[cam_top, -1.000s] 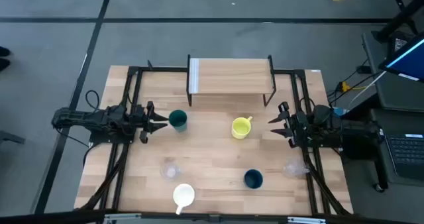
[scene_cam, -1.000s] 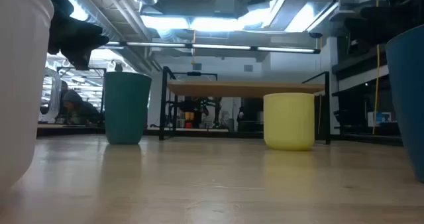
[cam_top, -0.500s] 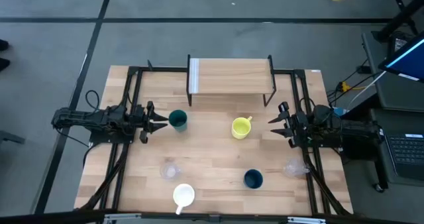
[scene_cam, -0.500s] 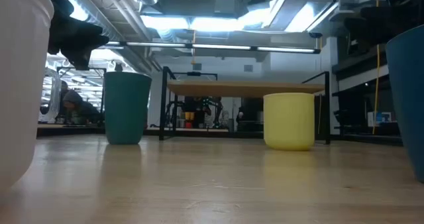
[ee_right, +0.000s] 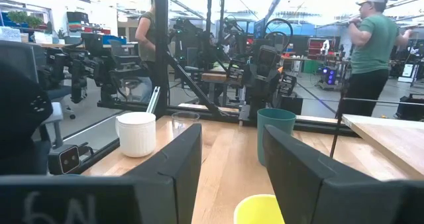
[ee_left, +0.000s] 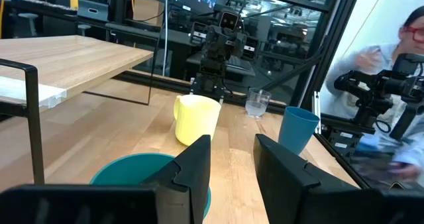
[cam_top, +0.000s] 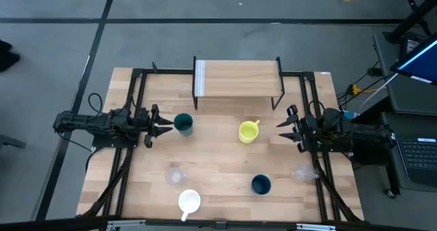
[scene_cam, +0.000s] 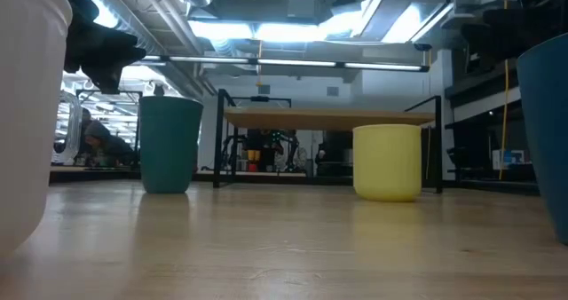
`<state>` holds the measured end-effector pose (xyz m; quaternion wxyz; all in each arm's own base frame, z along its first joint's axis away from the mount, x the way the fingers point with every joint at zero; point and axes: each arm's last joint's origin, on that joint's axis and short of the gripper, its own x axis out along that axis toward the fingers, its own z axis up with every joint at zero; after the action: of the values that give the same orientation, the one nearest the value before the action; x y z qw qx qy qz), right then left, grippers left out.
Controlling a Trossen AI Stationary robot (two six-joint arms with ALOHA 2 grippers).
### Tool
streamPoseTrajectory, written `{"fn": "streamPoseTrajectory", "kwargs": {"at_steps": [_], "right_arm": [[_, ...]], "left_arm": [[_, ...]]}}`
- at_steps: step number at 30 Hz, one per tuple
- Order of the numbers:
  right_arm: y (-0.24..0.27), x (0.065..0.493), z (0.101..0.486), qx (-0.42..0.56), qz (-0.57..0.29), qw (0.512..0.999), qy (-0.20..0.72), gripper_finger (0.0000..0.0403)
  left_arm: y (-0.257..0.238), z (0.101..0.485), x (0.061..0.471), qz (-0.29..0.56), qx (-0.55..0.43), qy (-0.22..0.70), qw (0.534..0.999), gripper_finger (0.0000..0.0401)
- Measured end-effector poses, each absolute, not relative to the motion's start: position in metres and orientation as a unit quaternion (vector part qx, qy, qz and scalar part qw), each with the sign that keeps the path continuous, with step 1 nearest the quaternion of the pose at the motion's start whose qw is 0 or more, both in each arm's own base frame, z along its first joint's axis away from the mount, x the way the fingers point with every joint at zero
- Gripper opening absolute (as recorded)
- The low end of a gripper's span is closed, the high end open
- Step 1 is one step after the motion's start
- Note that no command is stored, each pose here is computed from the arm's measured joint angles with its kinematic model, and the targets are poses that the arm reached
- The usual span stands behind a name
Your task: Stack small to large cups/mugs on shelf
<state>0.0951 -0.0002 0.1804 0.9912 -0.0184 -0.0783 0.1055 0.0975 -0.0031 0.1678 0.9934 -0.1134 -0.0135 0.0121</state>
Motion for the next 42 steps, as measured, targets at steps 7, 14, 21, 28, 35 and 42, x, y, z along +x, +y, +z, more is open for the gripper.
{"fn": "streamPoseTrajectory", "kwargs": {"at_steps": [7,14,21,28,35,42], "right_arm": [[0.000,0.095,0.180,-0.019,0.105,0.991,-0.078,0.0162],[0.000,0.095,0.180,-0.019,0.105,0.991,-0.078,0.0162],[0.000,0.095,0.180,-0.018,0.106,0.991,-0.078,0.0162],[0.000,0.095,0.183,-0.021,0.105,0.990,-0.090,0.0162],[0.000,0.094,0.184,0.003,0.108,0.990,-0.095,0.0162],[0.000,0.092,0.193,0.035,0.115,0.983,-0.138,0.0162]], "left_arm": [[-0.003,0.168,0.097,0.012,-0.114,-0.014,0.993,0.0110],[-0.003,0.168,0.097,0.012,-0.113,-0.014,0.993,0.0110],[-0.003,0.168,0.097,0.012,-0.114,-0.014,0.993,0.0110],[-0.003,0.168,0.098,0.012,-0.114,-0.013,0.993,0.0110],[-0.003,0.168,0.098,0.012,-0.113,-0.013,0.993,0.0110],[-0.003,0.168,0.098,0.012,-0.113,-0.013,0.993,0.0110]]}}
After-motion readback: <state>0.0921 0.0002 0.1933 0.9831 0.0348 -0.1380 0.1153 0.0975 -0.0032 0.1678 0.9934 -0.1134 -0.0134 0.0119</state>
